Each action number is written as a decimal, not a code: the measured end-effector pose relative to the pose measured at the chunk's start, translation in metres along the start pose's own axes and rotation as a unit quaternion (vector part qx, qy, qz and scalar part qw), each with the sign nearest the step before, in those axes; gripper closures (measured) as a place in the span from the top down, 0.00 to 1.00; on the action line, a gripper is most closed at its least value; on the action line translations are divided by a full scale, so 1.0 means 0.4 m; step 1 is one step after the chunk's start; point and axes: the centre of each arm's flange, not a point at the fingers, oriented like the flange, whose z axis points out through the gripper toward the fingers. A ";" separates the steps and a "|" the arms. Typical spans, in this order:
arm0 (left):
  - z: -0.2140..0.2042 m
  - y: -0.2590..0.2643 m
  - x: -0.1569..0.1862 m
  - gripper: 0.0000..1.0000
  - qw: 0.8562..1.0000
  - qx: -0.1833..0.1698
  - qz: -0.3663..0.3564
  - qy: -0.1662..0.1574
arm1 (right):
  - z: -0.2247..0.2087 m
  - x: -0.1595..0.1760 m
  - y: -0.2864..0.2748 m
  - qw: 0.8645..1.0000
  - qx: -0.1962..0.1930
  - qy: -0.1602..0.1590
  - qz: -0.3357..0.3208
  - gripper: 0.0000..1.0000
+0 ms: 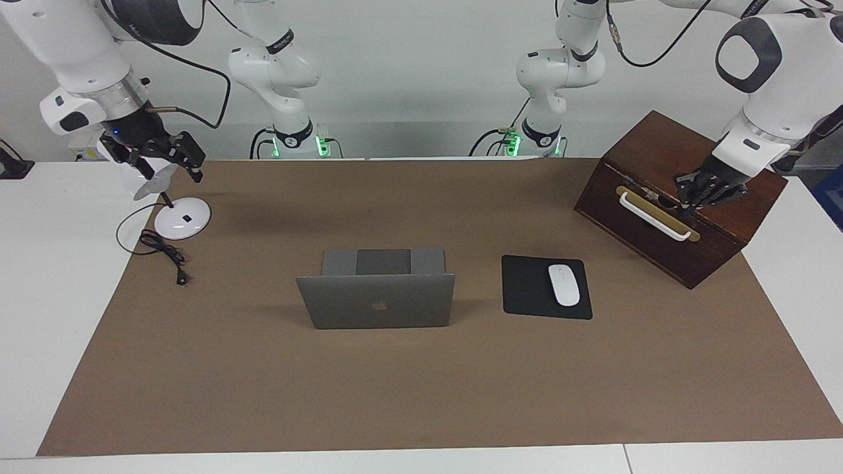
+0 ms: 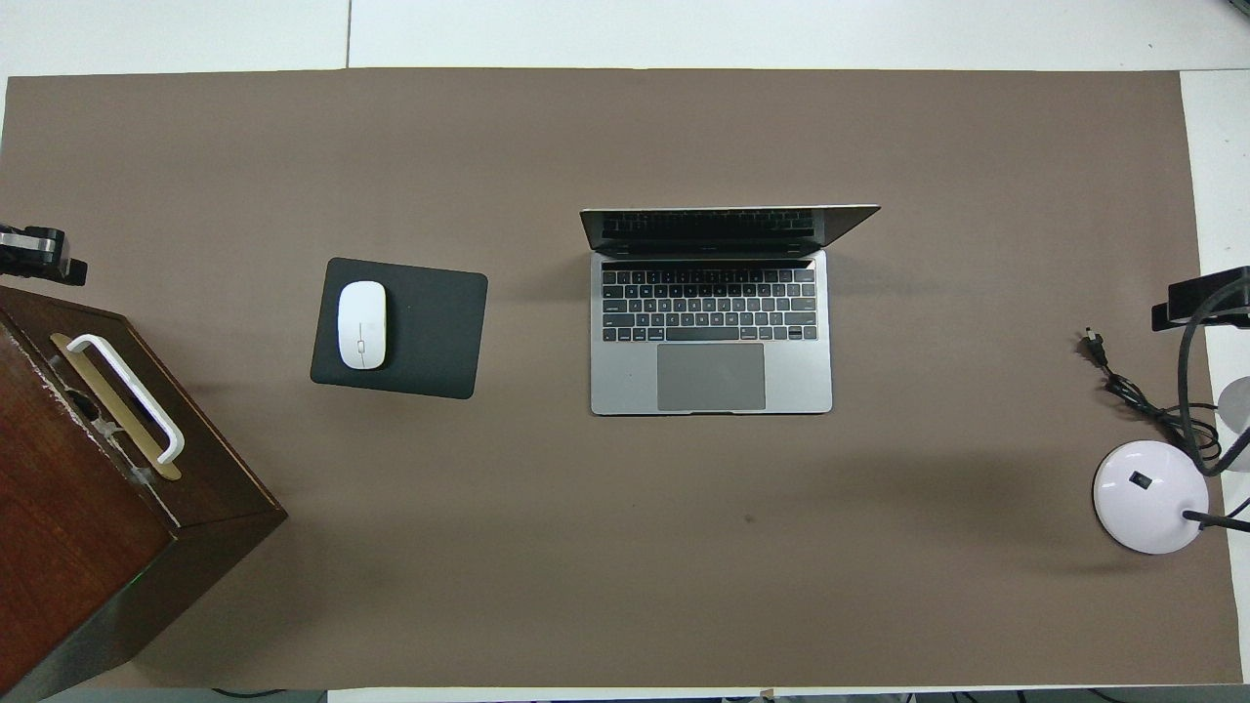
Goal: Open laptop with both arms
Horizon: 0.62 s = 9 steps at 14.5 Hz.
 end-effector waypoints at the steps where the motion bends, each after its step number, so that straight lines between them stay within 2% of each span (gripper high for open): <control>1: -0.003 0.001 -0.001 0.01 1.000 0.000 -0.005 -0.001 | 0.000 0.000 0.000 1.000 0.000 0.000 0.000 1.00; 6: -0.005 0.010 -0.001 0.01 1.000 0.001 -0.018 -0.003 | 0.000 0.000 0.000 1.000 0.000 0.000 0.000 1.00; 9: -0.006 0.036 0.002 0.01 1.000 0.021 -0.018 -0.008 | 0.001 0.000 0.000 1.000 0.000 0.000 0.000 1.00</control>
